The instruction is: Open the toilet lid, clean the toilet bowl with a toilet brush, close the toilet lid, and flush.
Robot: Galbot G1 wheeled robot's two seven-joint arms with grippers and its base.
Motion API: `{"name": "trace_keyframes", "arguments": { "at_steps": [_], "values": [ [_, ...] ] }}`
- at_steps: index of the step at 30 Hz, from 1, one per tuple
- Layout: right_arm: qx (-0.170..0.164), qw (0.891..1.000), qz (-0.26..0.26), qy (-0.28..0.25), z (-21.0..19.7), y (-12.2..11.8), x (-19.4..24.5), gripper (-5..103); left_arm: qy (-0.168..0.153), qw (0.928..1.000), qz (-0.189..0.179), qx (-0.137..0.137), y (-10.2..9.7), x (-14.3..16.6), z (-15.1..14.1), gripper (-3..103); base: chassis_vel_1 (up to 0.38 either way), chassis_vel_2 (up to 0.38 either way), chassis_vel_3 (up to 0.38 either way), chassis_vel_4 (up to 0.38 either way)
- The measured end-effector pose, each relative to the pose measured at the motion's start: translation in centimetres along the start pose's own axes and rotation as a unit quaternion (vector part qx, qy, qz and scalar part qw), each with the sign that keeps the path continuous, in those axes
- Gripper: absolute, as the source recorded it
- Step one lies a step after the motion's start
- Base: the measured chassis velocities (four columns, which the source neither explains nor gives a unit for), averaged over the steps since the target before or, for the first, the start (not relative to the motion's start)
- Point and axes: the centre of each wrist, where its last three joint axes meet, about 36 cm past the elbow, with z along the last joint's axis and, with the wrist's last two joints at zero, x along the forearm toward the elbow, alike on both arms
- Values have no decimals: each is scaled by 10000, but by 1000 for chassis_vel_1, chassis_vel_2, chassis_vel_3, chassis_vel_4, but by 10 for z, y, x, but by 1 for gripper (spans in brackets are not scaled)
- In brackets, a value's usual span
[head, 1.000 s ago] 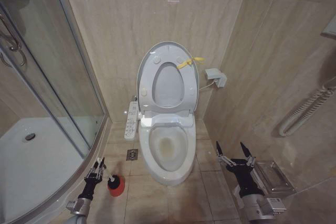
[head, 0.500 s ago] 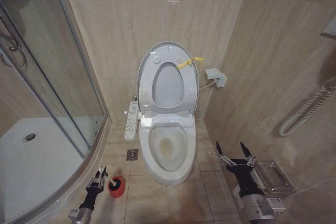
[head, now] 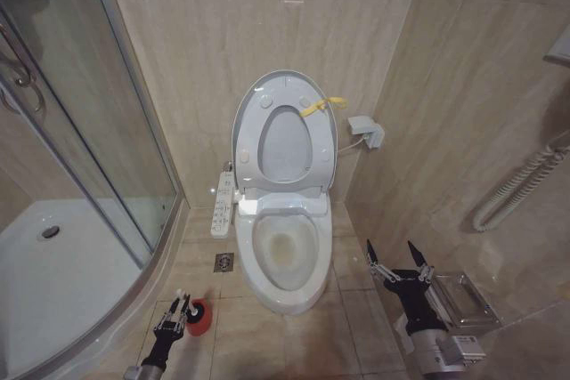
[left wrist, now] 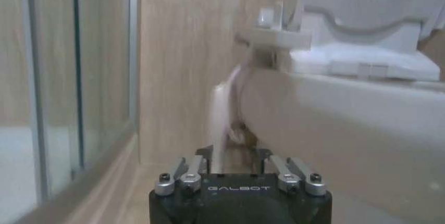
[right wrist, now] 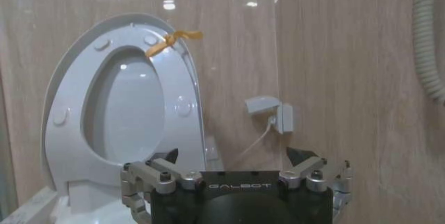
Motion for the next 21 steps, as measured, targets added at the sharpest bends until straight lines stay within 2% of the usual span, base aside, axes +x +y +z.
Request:
{"name": "trace_keyframes", "arguments": {
  "at_steps": [5, 6, 10, 13, 14, 17, 20, 21],
  "values": [
    [0, 10000, 1, -3, 0, 0, 0, 100, -56, 10000, -14, -27, -5, 2, -4, 33, 0, 0, 0, 0],
    [0, 10000, 0, -3, 0, 0, 0, 100, -64, 10000, -6, -25, -6, 3, -5, 60, 0, 0, 0, 0],
    [0, 10000, 0, -3, 0, 0, 0, 100, -103, 9999, 5, 12, -13, 8, -12, 60, 0, 0, 0, 0],
    [0, 10000, 0, -3, 0, 0, 0, 100, -244, 9997, -67, 68, -23, 6, -21, 60, 0, 0, 0, 0],
    [0, 10000, 0, -3, 0, 0, 0, 100, -369, 9992, -119, 97, -29, 4, -26, 88, 0, 0, 0, 0],
    [0, 10000, 0, -3, 0, 0, 0, 100, -800, 9962, -351, 14, -49, -8, -44, 88, 0, 0, 0, 0],
    [0, 10000, 0, -3, 0, 0, 0, 100, -967, 9944, -434, -12, -57, -13, -58, 88, 0, 0, 0, 0],
    [0, 10000, 0, -3, 0, 0, 0, 100, -1059, 9933, -469, -16, -62, -17, -68, 100, 0, 0, 0, 0]
  ]
}}
